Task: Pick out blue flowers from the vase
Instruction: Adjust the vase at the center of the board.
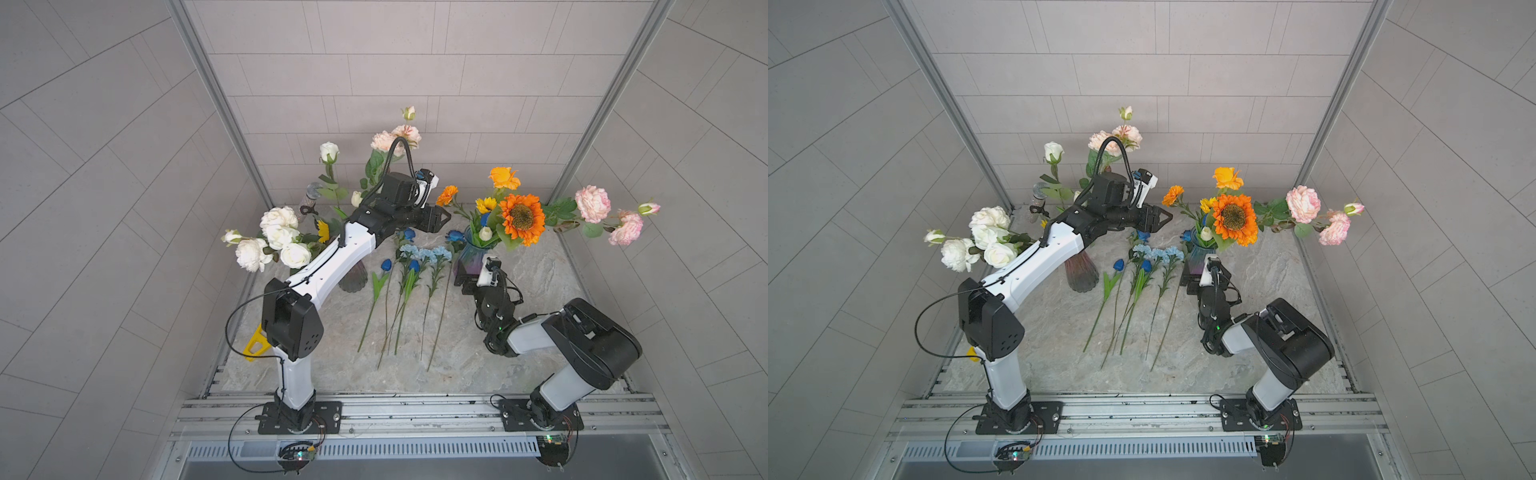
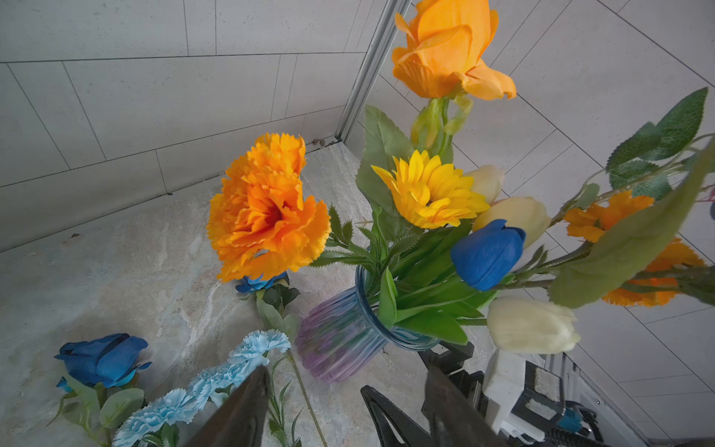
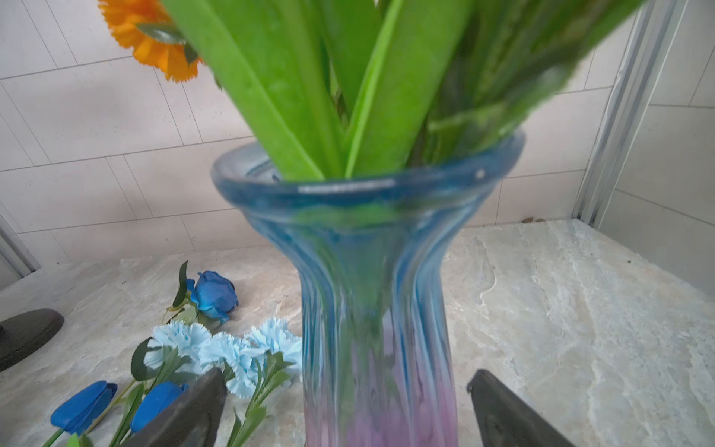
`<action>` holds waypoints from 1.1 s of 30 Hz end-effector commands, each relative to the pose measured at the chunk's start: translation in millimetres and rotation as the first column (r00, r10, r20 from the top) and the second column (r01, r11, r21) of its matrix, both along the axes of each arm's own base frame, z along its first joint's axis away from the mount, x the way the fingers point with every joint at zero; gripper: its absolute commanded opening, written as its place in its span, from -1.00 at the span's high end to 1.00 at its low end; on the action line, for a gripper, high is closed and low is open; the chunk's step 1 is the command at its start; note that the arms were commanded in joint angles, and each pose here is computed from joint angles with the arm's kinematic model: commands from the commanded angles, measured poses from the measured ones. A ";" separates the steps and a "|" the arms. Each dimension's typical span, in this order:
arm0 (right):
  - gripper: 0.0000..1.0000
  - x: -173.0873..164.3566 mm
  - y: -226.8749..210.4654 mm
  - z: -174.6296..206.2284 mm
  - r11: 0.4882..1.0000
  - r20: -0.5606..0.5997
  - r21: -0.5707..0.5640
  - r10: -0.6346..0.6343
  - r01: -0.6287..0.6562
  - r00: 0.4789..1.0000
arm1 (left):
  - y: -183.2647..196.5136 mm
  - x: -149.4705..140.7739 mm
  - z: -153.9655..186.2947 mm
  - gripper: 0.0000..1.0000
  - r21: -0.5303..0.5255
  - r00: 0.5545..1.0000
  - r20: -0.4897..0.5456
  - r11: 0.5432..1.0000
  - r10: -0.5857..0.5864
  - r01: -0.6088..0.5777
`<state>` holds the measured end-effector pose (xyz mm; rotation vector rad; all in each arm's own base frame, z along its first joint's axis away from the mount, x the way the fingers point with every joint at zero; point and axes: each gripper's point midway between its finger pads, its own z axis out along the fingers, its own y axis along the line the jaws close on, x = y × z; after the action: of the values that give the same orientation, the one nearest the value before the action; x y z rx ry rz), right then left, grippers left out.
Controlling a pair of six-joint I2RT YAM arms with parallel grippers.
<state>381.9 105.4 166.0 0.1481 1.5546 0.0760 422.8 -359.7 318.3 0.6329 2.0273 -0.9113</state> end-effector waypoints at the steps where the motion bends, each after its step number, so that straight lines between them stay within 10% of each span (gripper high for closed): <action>1: -0.98 11.7 -8.1 19.3 0.999 0.067 -0.011 -0.045 0.046 0.997 | -1.4 1.8 4.7 -0.35 -0.003 1.000 0.015 1.000 -0.011 0.011; 33: -0.51 65.0 -28.6 18.2 0.993 0.083 -0.013 -0.118 0.119 0.990 | 7.5 13.6 -8.6 -0.35 0.023 1.000 -0.007 1.000 -0.008 0.008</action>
<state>444.5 86.2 184.2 0.1846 1.4769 -0.0164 433.5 -350.9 294.5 0.6327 2.0904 -0.8902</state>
